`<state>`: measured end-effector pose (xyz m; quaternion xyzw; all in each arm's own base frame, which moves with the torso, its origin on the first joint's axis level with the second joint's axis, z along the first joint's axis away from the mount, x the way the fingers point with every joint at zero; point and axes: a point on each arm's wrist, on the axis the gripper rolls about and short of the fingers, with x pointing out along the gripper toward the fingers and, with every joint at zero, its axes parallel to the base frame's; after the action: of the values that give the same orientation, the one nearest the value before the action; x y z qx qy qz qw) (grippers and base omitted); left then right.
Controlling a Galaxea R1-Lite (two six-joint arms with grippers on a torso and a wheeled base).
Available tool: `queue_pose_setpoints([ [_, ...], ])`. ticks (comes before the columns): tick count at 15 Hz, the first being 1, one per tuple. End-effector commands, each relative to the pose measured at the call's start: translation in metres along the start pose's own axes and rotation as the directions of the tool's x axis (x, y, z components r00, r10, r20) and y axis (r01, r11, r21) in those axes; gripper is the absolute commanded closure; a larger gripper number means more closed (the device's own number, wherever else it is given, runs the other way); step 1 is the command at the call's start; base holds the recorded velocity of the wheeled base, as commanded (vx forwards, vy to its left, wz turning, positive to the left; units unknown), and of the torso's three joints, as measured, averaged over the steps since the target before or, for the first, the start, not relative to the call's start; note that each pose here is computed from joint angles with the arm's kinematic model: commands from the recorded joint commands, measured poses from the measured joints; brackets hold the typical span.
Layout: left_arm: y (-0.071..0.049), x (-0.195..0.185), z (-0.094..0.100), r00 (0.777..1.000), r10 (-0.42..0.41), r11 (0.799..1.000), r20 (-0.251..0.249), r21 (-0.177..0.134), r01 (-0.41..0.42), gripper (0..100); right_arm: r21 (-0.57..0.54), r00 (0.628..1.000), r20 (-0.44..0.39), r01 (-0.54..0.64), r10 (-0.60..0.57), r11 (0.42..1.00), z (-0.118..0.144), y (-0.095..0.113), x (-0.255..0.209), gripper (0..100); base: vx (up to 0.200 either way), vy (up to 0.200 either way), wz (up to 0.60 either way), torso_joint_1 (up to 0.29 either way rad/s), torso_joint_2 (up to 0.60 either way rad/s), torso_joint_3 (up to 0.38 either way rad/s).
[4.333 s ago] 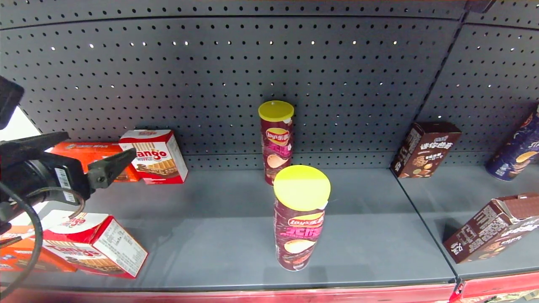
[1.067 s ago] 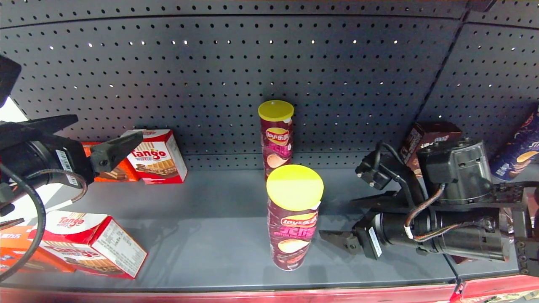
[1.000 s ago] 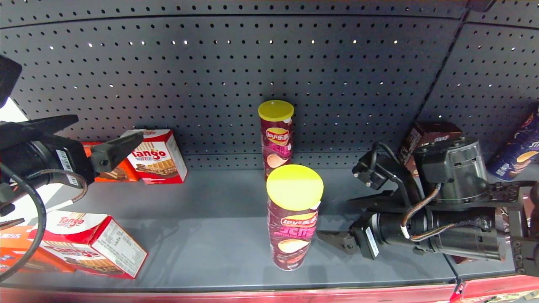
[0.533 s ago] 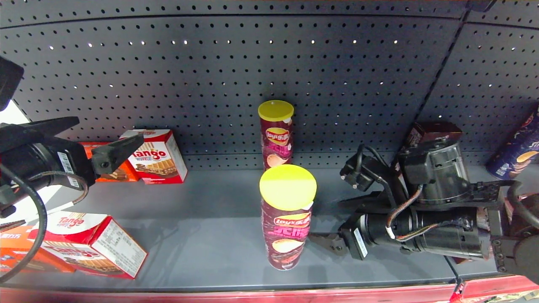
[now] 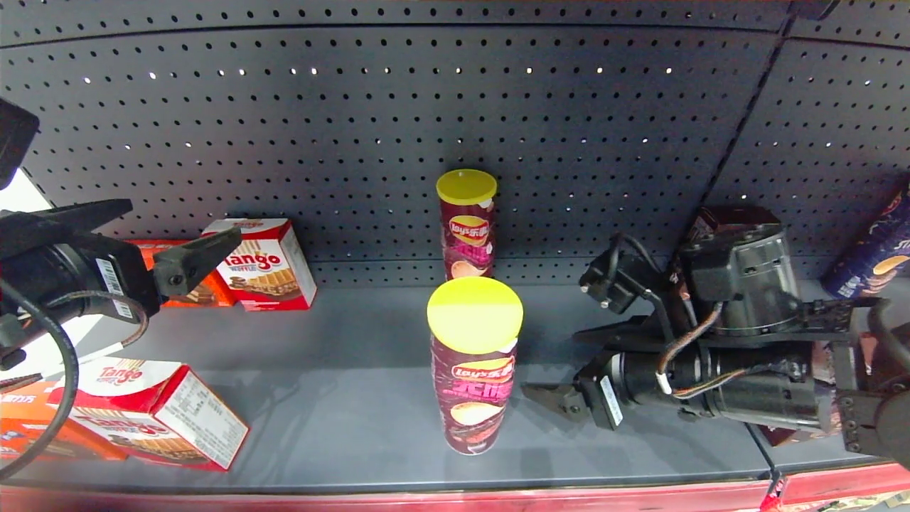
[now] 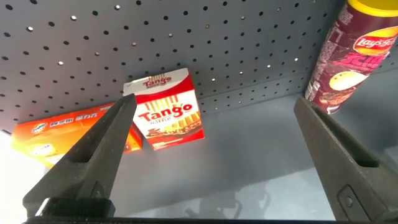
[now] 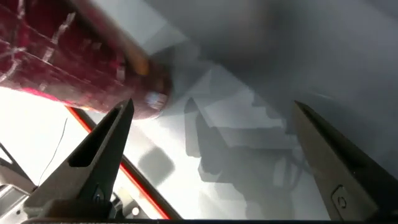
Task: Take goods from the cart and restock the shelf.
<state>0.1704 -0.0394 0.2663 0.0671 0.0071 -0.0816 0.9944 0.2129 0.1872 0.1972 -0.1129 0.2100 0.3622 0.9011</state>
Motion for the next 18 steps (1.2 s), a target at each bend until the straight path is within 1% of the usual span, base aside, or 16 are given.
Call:
queue_pose_setpoints([
  [1,0.002,-0.001,0.0,1.0,0.011,1.0,0.002,0.001,-0.011,0,0.04,0.992,0.093,0.086,-0.089,0.996,0.002,-0.021,-0.049,0,0.0,0.0,0.0,0.0,0.0,0.0],
  [2,0.004,-0.001,0.001,1.0,0.022,1.0,0.004,-0.001,-0.022,0,0.07,0.977,0.141,0.149,-0.158,0.986,0.0,-0.033,-0.076,0,0.0,0.0,0.0,0.0,0.0,0.0],
  [3,0.005,-0.006,0.0,0.999,0.032,0.999,0.01,-0.007,-0.032,0,0.116,0.942,0.212,0.238,-0.258,0.964,-0.007,-0.043,-0.118,0,0.0,0.0,0.0,0.0,0.0,0.0],
  [4,0.007,-0.013,-0.001,0.999,0.044,0.999,0.018,-0.006,-0.044,0,0.142,0.914,0.245,0.295,-0.322,0.945,-0.017,-0.046,-0.142,0,0.0,0.0,0.0,0.0,0.0,0.0],
  [5,0.008,-0.015,-0.001,0.999,0.045,0.999,0.019,-0.006,-0.045,0,0.148,0.906,0.253,0.309,-0.338,0.939,-0.02,-0.046,-0.148,0,0.0,0.0,0.0,0.0,0.0,0.0],
  [6,0.01,-0.03,-0.001,0.997,0.058,0.998,0.047,-0.009,-0.058,0,0.199,0.836,0.317,0.403,-0.448,0.893,-0.044,-0.038,-0.19,0,0.0,0.0,0.0,0.0,0.0,0.0],
  [7,0.01,-0.03,-0.001,0.997,0.058,0.998,0.047,-0.009,-0.058,0,0.199,0.836,0.317,0.403,-0.448,0.893,-0.044,-0.038,-0.19,0,0.0,0.0,0.0,0.0,0.0,0.0],
  [8,0.01,-0.052,-0.004,0.994,0.071,0.997,0.08,-0.012,-0.07,0,0.255,0.761,0.384,0.457,-0.523,0.852,-0.068,-0.022,-0.221,0,0.0,0.0,0.0,0.0,0.0,0.0],
  [10,0.01,-0.08,-0.011,0.989,0.083,0.997,0.123,-0.012,-0.082,0,0.278,0.694,0.431,0.506,-0.577,0.817,-0.084,-0.008,-0.241,0,0.0,0.0,0.0,0.0,0.0,0.0],
  [11,0.01,-0.085,-0.013,0.988,0.084,0.996,0.132,-0.013,-0.083,0,0.28,0.686,0.436,0.512,-0.583,0.812,-0.087,-0.006,-0.243,0,0.0,0.0,0.0,0.0,0.0,0.0],
  [12,0.01,-0.109,-0.021,0.978,0.118,0.993,0.171,-0.019,-0.117,0,0.29,0.664,0.439,0.532,-0.605,0.795,-0.105,0.002,-0.246,0,0.0,0.0,0.0,0.0,0.0,0.0],
  [14,0.01,-0.138,-0.033,0.972,0.164,0.986,0.167,-0.027,-0.162,0,0.299,0.638,0.443,0.556,-0.629,0.775,-0.128,0.012,-0.247,0,0.0,0.0,0.0,0.0,0.0,0.0],
  [15,0.01,-0.15,-0.039,0.973,0.17,0.985,0.159,-0.026,-0.168,0,0.303,0.636,0.435,0.563,-0.638,0.768,-0.137,0.015,-0.245,0,0.0,0.0,0.0,0.0,0.0,0.0],
  [16,0.008,-0.178,-0.054,0.976,0.17,0.985,0.133,-0.022,-0.169,0,0.311,0.629,0.427,0.573,-0.649,0.759,-0.158,0.023,-0.244,0,0.0,0.0,0.0,0.0,0.0,0.0],
  [17,0.007,-0.188,-0.061,0.978,0.173,0.985,0.121,-0.02,-0.172,0,0.312,0.636,0.417,0.571,-0.65,0.759,-0.167,0.026,-0.242,0,0.0,0.0,0.0,0.0,0.0,0.0],
  [18,0.005,-0.205,-0.076,0.975,0.201,0.98,0.092,-0.017,-0.2,0,0.311,0.643,0.414,0.565,-0.644,0.764,-0.187,0.033,-0.239,0,0.0,0.0,0.0,0.0,0.0,0.0],
])
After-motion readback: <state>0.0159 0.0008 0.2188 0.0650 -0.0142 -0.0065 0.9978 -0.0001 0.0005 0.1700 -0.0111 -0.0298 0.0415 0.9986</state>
